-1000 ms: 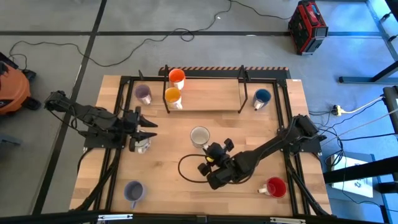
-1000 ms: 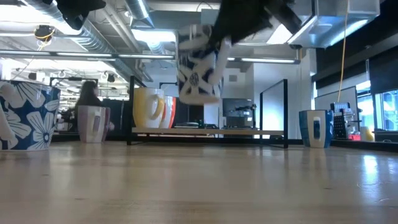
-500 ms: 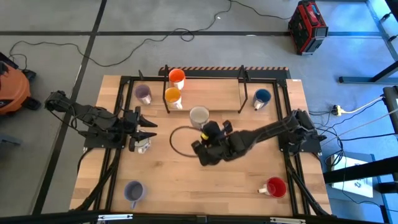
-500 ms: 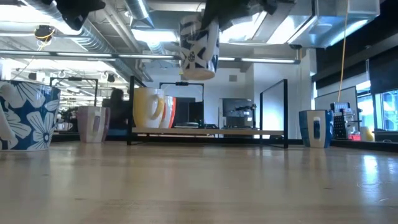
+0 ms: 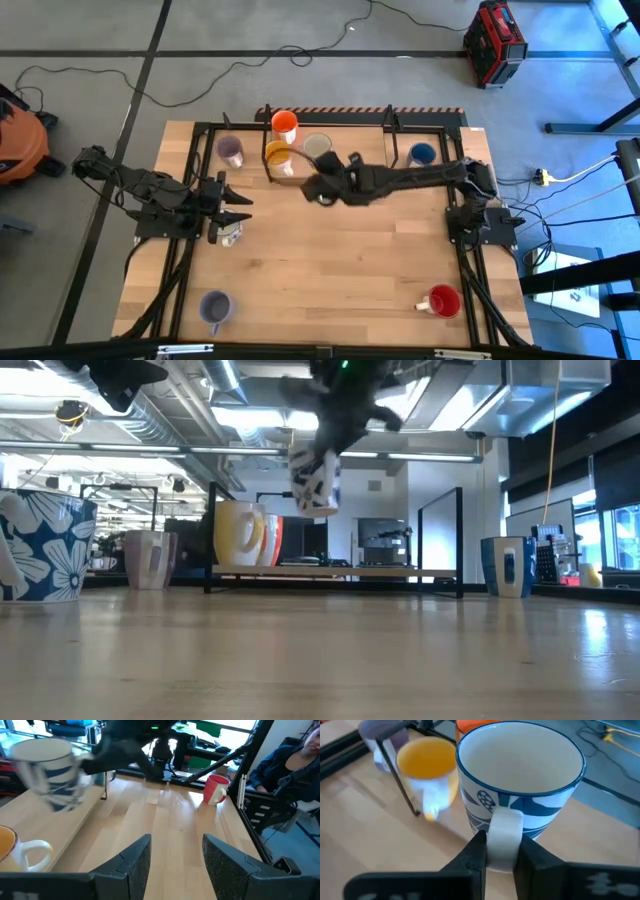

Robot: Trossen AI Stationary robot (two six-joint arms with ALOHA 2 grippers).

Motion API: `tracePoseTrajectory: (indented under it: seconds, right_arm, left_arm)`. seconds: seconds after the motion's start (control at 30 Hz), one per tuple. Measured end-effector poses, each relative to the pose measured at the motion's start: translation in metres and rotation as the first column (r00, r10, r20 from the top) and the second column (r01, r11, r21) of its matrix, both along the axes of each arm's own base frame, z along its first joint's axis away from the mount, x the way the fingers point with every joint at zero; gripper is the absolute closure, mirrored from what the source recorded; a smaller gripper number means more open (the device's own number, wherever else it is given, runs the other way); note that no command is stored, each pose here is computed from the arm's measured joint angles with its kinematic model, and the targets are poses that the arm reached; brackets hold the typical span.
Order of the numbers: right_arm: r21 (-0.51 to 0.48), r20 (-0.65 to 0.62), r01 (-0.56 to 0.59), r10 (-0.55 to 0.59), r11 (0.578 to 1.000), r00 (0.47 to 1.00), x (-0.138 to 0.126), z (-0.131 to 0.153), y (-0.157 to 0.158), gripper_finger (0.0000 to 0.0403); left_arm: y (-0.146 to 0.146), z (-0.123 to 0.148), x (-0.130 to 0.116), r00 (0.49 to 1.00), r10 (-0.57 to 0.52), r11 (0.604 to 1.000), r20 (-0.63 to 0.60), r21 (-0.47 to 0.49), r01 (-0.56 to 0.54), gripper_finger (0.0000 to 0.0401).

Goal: Place coffee mugs
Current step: Put the right white mug on the shelf

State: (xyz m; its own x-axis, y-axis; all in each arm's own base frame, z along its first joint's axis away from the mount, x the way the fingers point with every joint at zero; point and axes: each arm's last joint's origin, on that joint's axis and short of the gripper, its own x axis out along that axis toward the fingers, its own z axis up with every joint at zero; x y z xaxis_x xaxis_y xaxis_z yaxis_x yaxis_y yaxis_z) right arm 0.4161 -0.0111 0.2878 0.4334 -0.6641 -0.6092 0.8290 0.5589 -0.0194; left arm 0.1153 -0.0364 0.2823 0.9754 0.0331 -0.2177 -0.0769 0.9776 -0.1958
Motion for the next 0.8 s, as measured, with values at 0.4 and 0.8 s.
tracePoseTrajectory:
  seconds: [0.4,0.8]
  right_arm:
    - [-0.008,0.049,0.005,-0.004,1.000,0.999,0.002,-0.033,-0.086,0.0359]
    - [0.012,0.142,0.008,-0.010,1.000,0.990,-0.008,-0.066,-0.120,0.0359]
  left_arm:
    - [0.001,0.000,0.000,0.999,0.037,0.999,0.004,0.009,-0.037,0.0229]
    - [0.002,0.000,0.000,0.998,0.059,0.998,0.007,0.014,-0.060,0.0229]
